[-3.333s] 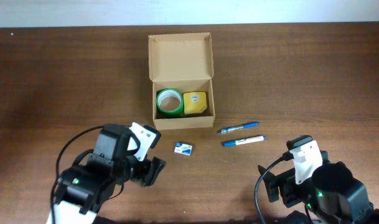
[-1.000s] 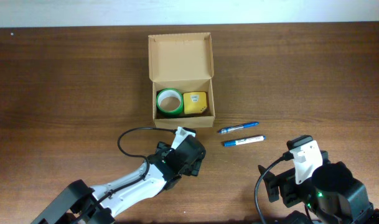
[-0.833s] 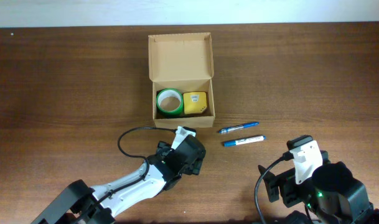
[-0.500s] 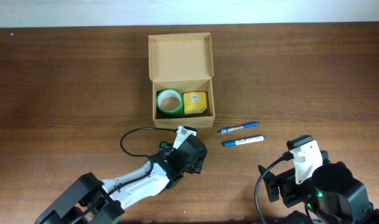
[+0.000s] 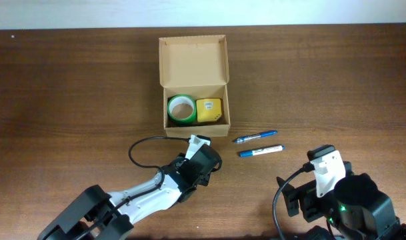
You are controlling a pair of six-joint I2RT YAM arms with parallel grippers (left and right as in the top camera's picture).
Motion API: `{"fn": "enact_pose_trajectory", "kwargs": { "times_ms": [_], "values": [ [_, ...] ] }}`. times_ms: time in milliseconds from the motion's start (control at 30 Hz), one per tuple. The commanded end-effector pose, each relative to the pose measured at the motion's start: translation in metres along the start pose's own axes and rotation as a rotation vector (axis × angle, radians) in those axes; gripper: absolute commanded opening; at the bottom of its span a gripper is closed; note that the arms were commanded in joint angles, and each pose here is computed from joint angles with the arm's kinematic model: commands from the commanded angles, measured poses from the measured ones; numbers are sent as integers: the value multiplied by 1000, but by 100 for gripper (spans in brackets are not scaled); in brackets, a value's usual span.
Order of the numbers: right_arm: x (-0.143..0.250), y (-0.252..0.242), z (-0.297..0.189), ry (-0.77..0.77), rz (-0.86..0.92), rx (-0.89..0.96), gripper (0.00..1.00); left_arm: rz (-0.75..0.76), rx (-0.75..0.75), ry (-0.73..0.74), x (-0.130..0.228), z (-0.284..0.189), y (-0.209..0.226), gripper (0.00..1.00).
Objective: Pack container
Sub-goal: 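Lower the left gripper onto the blue-and-white staples box and grasp it, then carry the staples box with the left gripper into the box and release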
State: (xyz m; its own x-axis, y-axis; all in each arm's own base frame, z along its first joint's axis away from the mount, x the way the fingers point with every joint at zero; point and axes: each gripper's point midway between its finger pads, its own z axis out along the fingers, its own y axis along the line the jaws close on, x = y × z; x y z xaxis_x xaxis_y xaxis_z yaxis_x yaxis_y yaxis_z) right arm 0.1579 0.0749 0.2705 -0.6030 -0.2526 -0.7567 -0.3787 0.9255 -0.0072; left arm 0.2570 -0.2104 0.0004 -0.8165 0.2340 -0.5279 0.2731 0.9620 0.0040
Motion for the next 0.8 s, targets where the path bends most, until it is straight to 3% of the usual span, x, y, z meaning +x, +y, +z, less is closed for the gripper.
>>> {"fn": "enact_pose_trajectory", "kwargs": {
  "times_ms": [0,367,767],
  "values": [
    [-1,-2,-1,-12,-9,13,99,6,-7,18,7,3,1,52],
    [-1,-2,-1,-11,-9,13,99,3,-1,6,3,1,0,49],
    [-1,-2,-1,-11,-9,13,99,-14,111,-252,-61,-79,-4,50]
  ]
}}
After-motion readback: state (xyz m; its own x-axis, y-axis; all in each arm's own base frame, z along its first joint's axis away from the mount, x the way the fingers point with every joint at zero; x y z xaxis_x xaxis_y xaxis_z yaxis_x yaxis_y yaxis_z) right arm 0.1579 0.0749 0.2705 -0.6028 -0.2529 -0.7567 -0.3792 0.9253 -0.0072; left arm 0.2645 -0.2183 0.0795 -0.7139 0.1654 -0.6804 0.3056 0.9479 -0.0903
